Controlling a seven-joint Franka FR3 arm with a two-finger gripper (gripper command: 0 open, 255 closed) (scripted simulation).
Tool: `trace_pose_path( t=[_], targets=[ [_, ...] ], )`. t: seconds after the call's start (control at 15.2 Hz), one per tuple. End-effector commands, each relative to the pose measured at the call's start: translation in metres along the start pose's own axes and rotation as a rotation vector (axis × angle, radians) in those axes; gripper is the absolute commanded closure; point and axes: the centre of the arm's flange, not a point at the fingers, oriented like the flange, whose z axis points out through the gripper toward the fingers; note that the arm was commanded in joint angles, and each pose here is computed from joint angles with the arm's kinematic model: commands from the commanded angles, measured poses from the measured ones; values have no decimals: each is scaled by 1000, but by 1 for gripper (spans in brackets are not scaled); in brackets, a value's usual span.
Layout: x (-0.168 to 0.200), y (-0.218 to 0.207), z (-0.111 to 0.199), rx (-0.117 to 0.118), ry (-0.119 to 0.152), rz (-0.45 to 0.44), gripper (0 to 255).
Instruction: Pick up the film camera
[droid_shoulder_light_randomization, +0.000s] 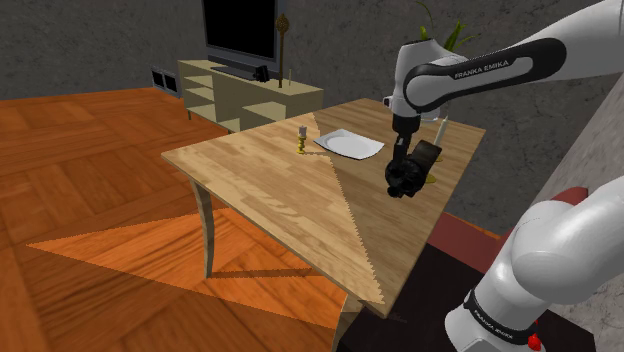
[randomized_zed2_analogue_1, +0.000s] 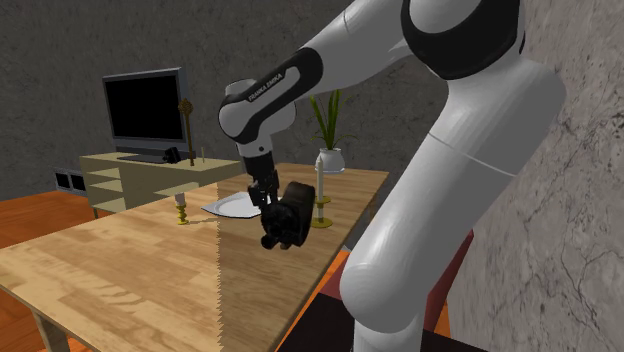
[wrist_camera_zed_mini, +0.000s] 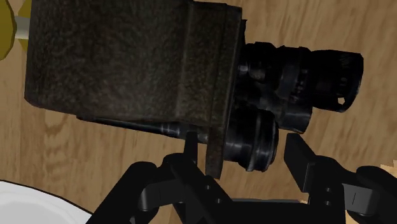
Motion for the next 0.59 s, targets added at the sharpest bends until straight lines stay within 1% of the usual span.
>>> trace_pose_path(
  t=[0.0,0.53],
  targets=[
    [-1,3,-10,-1,1,0,255],
    [-7,9,-51,-1,1,0,255]
  ],
)
